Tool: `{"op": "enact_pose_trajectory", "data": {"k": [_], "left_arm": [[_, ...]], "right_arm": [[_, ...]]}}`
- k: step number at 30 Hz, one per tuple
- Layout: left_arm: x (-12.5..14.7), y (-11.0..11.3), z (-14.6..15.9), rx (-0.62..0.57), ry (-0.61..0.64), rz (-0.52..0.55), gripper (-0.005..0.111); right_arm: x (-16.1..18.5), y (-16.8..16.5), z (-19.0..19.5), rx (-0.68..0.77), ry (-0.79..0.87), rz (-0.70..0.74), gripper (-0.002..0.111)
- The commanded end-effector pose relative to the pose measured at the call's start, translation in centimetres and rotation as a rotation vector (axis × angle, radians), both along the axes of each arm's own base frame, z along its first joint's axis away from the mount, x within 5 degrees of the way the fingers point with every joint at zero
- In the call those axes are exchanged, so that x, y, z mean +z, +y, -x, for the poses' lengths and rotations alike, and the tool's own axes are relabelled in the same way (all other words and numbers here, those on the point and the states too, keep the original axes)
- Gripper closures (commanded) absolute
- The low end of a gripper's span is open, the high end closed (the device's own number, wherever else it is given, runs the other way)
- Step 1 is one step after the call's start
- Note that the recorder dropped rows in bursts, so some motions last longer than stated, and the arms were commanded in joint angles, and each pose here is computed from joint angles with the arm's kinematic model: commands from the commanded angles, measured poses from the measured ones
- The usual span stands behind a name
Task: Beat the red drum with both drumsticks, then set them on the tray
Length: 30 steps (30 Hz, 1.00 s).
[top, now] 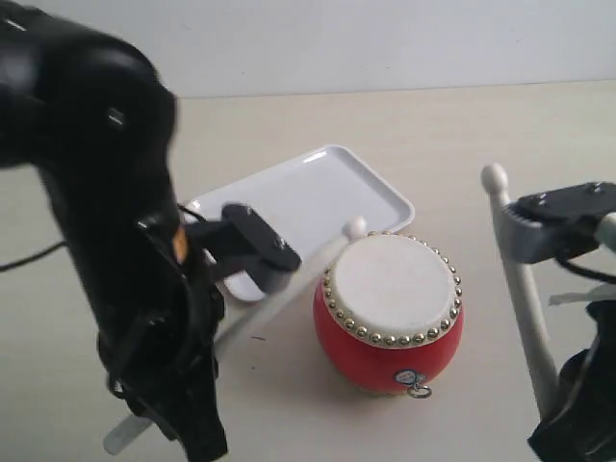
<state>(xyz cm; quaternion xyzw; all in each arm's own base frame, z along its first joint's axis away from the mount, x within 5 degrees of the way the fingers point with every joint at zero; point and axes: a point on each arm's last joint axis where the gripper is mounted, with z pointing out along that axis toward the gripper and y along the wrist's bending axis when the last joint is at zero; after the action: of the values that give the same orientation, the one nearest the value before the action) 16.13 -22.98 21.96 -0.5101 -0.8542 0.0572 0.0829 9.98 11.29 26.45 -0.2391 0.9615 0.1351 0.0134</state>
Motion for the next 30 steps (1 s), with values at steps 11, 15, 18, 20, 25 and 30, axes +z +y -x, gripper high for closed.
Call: {"op": "enact_pose_trajectory", "data": {"k": [11, 15, 18, 20, 25, 30], "left_arm": [[-4.2, -1.1, -0.6, -0.004, 0.106, -0.1, 0.107], [1.4, 0.2, 0.5, 0.028, -0.016, 0.049, 0.107], [6.4, 2.2, 2.0, 0.069, -0.125, 0.193, 0.107], [8.4, 3.3, 2.9, 0.09, -0.17, 0.257, 0.107], [11.3, 5.3, 4.5, 0.105, -0.242, 0.362, 0.107], [11.5, 5.6, 4.5, 0.105, -0.262, 0.36, 0.107]], "right_arm": [[1.8, -0.6, 1.1, -0.021, -0.058, -0.087, 0.108], [-0.5, 0.9, -0.7, 0.018, 0.049, 0.014, 0.108], [-4.0, 2.0, -2.8, 0.041, 0.165, 0.184, 0.108], [-5.9, 2.6, -3.5, 0.044, 0.237, 0.253, 0.108], [-8.8, 3.3, -4.3, 0.072, 0.351, 0.337, 0.108], [-7.3, 3.0, -3.9, 0.077, 0.291, 0.288, 0.108]]}}
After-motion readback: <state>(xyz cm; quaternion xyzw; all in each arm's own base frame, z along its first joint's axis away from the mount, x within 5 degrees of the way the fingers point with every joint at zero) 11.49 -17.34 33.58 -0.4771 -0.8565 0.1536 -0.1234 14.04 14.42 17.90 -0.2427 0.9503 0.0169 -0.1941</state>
